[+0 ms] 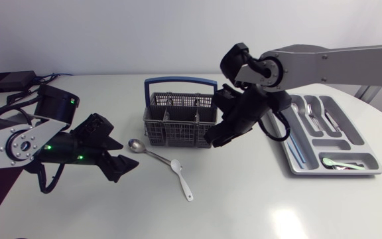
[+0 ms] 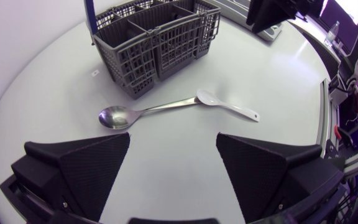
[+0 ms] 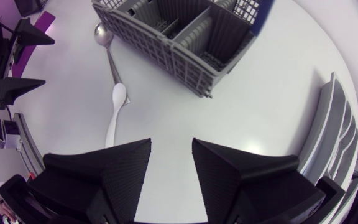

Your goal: Unload the cutlery basket into the drawer organizer.

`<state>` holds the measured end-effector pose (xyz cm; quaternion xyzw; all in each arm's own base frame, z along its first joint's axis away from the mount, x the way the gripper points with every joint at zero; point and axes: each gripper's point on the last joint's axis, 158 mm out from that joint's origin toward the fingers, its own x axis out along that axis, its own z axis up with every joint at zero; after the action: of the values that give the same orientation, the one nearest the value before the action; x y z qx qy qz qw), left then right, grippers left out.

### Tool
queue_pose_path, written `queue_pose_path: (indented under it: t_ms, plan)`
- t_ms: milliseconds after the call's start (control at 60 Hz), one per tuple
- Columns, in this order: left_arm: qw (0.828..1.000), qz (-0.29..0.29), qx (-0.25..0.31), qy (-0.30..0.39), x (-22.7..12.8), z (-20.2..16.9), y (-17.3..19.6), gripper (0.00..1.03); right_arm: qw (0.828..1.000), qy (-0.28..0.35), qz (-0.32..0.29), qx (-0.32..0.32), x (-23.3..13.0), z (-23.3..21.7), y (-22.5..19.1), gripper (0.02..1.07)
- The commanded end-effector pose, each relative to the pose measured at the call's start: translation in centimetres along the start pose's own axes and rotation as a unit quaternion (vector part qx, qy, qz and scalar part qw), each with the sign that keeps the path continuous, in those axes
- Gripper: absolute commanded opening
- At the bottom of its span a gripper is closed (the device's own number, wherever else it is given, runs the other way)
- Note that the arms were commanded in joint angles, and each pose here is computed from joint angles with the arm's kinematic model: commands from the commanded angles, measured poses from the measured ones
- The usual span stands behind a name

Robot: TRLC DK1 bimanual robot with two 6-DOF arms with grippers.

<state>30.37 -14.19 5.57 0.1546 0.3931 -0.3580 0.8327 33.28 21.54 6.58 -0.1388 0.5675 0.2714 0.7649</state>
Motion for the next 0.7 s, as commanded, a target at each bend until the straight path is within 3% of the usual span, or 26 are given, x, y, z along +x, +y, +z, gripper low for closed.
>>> queue_pose_path:
  t_ms: [0,67,400,683]
  plan:
    - [0.999,0.005,-0.036,0.002,0.5,0.8,1.0,0.98,0.999,0.040,0.001,0.020,2.1,-1.5,1.3,0.52]
    - [0.999,0.005,-0.047,0.006,0.8,0.9,1.3,0.98,0.999,0.044,0.007,0.008,3.0,-1.4,2.9,0.48]
    - [0.996,0.054,-0.066,0.039,3.0,-0.3,3.4,0.98,0.997,0.073,0.018,-0.037,8.4,-2.6,7.8,0.48]
    - [0.993,0.069,-0.085,0.042,3.7,0.4,3.4,0.98,0.995,0.086,0.002,-0.054,12.3,-3.2,8.6,0.45]
